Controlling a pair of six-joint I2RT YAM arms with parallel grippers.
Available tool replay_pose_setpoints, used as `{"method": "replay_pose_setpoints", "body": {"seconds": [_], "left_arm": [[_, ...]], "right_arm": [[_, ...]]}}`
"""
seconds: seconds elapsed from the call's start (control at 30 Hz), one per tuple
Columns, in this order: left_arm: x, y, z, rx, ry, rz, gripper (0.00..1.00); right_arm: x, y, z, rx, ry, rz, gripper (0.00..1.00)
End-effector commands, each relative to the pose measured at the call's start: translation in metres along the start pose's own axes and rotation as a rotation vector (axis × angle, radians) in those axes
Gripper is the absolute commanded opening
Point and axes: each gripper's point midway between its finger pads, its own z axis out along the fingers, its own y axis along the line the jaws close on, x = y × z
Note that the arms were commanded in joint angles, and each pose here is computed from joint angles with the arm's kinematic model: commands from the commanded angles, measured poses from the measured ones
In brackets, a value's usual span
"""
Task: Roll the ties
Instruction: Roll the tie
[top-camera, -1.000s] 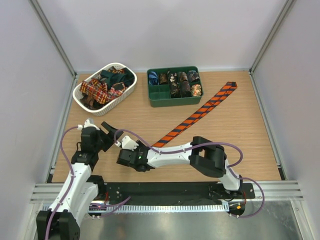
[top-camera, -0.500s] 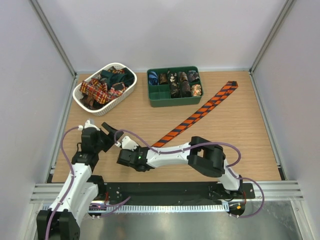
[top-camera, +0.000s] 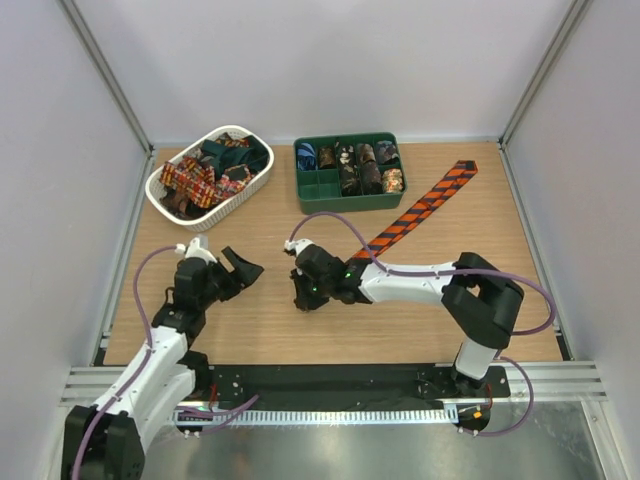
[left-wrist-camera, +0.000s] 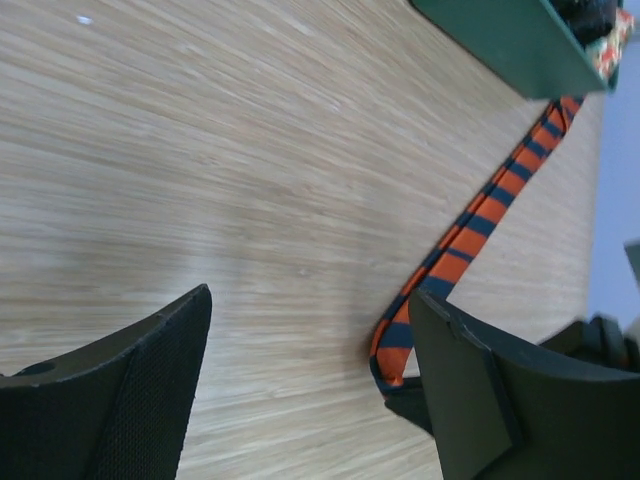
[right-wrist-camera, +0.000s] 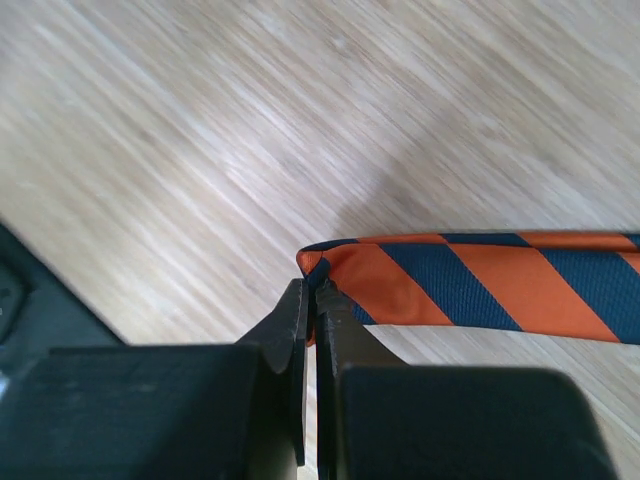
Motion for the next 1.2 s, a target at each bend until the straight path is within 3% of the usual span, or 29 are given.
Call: {"method": "replay_pose_setpoints", "body": {"seconds": [0.0,0.3,0.67,1.17], "left_arm": [[0.001,-0.027,0.003,0.117,-0.031,0.131,0.81],[0.032,-0.079,-0.010,0.429,-0.075,0.383,0.82],[0.087,-0.105,-0.008,0.542,0.049,0.715,0.84],[0.101,-0.105,0.022,0.494,0.150,1.011,0.81]], "right_arm": [[-0.014,0.036,-0.020,-0.293,-0.028,0.082,0.01],[-0.024,0.010,-0.029,-0.469,-0.041,0.206,0.01],[-0.025,-0.007,-0.032,-0.569,-0.021,0.253,0.01],[-0.023,-0.032,-0.030,-0.631,-0.003,0.308,0.01]]}}
